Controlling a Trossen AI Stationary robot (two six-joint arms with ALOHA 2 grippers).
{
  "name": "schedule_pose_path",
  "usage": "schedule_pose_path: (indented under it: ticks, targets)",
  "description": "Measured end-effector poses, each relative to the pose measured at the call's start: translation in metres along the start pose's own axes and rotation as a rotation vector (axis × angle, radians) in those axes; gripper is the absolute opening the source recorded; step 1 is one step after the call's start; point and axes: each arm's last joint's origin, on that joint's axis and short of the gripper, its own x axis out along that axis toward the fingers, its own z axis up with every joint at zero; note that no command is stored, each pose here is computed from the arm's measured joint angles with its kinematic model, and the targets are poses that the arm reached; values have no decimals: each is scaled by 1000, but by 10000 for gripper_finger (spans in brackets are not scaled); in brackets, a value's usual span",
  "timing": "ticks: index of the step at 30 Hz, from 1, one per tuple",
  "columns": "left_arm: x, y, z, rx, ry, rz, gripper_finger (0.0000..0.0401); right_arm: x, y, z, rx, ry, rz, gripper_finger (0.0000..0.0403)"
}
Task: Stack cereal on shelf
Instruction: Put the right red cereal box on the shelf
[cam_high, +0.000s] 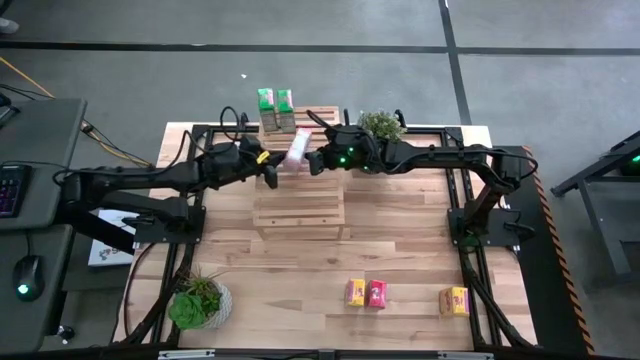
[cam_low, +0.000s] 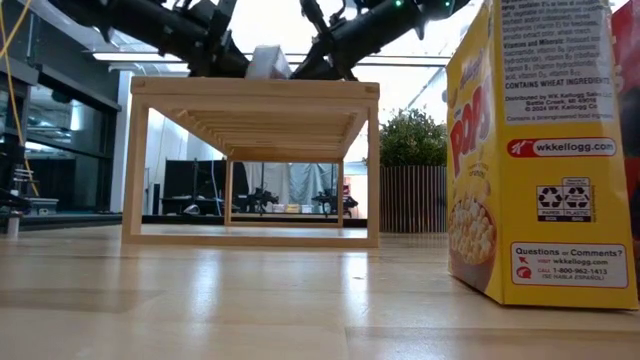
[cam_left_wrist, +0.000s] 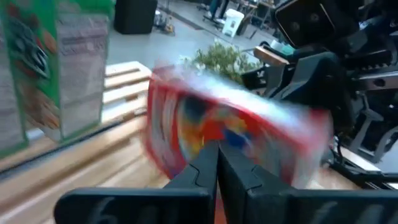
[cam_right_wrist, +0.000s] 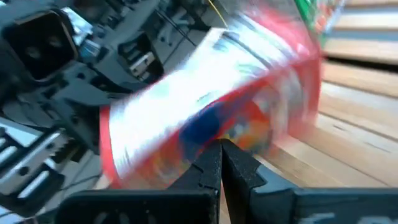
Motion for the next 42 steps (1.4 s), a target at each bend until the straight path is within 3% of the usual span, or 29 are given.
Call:
schedule_pose_path:
  ticks: [18, 24, 30, 36, 42]
  targets:
    - [-4, 4, -7, 2, 85, 32, 0, 0, 6, 2, 42, -42, 38, 0]
    - [-18, 9, 7, 19, 14, 29, 0, -1, 9, 5, 44, -73, 69, 0]
    - [-41, 8, 36, -83, -76, -1, 0, -3, 8, 9, -13, -39, 74, 0]
    - [-44, -20, 72, -59, -53, -107, 5, -39, 22, 49, -164, -39, 22, 0]
    - [-32, -58, 94, 41, 80, -134, 59, -97, 42, 86, -354, -69, -190, 0]
